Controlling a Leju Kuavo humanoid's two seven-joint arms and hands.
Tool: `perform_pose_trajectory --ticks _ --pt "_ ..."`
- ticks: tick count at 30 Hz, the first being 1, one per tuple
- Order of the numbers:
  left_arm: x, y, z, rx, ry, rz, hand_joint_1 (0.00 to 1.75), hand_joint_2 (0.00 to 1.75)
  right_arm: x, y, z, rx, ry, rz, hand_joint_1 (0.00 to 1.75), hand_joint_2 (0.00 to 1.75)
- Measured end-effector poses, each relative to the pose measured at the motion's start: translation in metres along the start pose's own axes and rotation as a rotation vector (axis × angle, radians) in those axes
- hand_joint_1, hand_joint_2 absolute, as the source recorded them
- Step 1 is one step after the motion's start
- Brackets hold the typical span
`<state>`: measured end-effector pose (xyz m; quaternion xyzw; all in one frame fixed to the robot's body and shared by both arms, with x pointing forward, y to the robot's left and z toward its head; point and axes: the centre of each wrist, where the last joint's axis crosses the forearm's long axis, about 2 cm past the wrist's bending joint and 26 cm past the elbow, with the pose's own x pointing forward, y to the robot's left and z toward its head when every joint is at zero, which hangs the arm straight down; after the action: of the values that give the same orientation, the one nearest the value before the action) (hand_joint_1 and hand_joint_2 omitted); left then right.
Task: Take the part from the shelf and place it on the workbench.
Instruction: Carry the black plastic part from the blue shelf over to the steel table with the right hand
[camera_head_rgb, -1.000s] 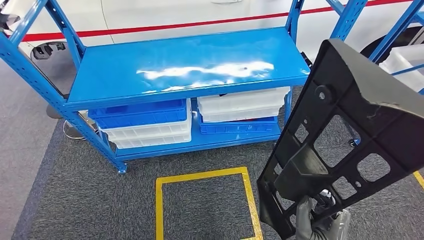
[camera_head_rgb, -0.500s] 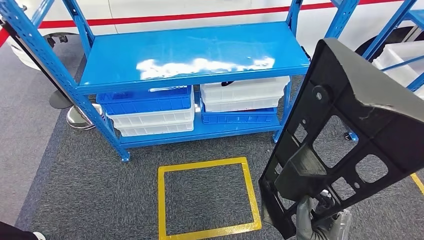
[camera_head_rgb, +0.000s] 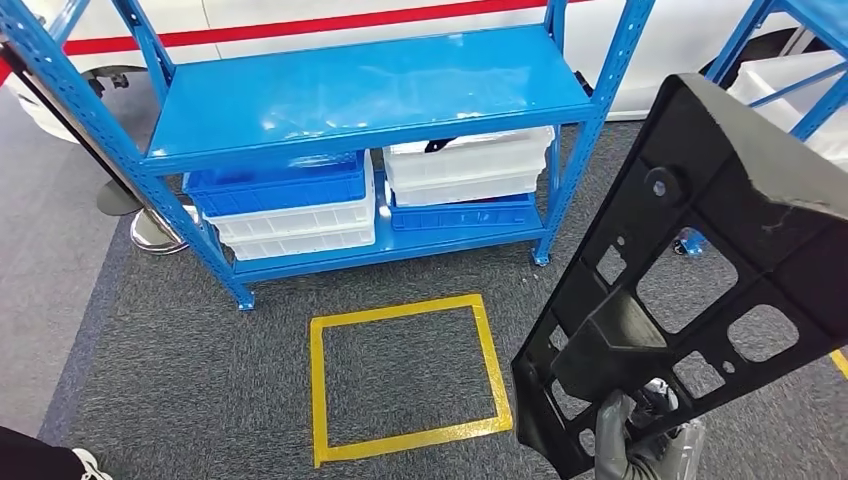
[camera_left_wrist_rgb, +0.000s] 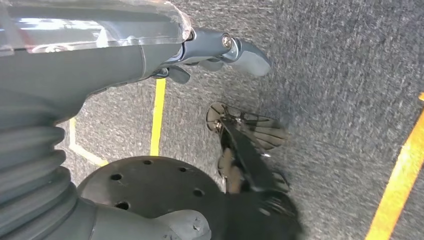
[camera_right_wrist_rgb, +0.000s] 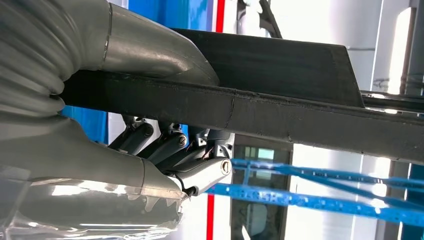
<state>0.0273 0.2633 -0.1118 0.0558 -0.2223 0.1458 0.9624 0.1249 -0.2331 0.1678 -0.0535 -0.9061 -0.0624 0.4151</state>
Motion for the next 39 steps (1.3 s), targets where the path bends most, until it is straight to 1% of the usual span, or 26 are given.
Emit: perform_pose_trajectory --ticks 12,22,28,39 --pt "-0.003 0.004 0.001 0.013 0.024 0.005 0.00 1.75 -0.001 0.001 0.007 0.000 0.031 -0.023 1.75 1.75" --pt "0.001 0.007 -0.001 0.013 0.022 0.016 0.00 1.75 -0.003 0.007 0.009 -0.005 0.050 -0.042 1.75 1.75" --pt "-0.003 0.011 0.000 0.019 0.033 0.025 0.00 1.75 -0.007 0.010 0.011 -0.004 0.064 -0.046 1.75 1.75" --pt "0.000 0.021 -0.002 0.015 0.032 0.015 0.00 1.75 -0.018 0.022 0.008 -0.018 0.070 -0.051 1.75 1.75"
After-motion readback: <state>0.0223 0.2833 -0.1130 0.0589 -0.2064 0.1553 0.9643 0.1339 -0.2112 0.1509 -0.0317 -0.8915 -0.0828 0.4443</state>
